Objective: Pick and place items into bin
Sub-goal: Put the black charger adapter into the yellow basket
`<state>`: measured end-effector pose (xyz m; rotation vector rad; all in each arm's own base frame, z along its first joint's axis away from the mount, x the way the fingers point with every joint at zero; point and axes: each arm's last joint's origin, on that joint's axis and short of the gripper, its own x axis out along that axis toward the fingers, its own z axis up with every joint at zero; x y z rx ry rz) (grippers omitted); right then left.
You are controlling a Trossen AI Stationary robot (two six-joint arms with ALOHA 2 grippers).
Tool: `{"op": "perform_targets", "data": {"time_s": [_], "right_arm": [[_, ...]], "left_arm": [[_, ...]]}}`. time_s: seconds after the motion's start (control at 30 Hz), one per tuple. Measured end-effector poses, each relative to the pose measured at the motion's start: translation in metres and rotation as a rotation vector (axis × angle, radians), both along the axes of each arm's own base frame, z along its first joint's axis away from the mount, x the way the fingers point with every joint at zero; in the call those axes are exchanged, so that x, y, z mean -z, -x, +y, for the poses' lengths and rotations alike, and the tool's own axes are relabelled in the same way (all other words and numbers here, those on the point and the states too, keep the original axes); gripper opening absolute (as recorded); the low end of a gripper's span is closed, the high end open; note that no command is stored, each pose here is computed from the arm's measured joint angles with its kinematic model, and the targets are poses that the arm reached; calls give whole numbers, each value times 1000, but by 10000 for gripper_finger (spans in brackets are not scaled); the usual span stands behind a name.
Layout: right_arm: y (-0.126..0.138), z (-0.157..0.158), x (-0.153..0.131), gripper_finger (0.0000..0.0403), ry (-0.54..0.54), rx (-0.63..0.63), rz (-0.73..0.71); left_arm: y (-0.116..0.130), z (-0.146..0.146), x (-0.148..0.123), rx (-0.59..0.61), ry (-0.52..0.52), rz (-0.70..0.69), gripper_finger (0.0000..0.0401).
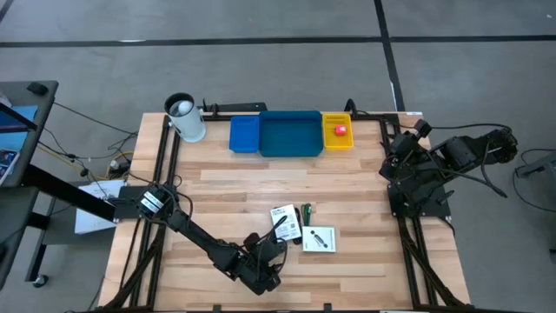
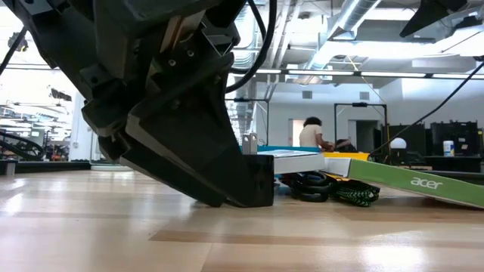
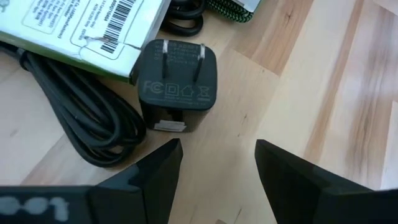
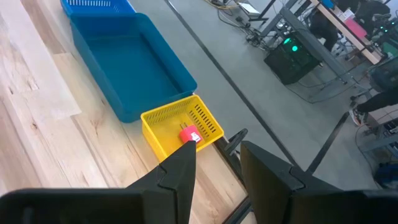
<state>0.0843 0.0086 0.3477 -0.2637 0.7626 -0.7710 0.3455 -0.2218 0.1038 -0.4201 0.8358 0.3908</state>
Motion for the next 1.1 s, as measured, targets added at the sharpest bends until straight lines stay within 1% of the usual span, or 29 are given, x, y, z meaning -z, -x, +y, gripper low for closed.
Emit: {"op": "perform_targets", "data": {"time_s": [0.4, 1.1], "right_arm": [[0, 0, 0, 120, 0, 0, 0], [-1, 0, 0, 120, -4, 0, -8]], "left_arm": [[0, 4, 1, -30, -55, -12, 206], [1, 6, 2, -52, -100, -21, 206]]}}
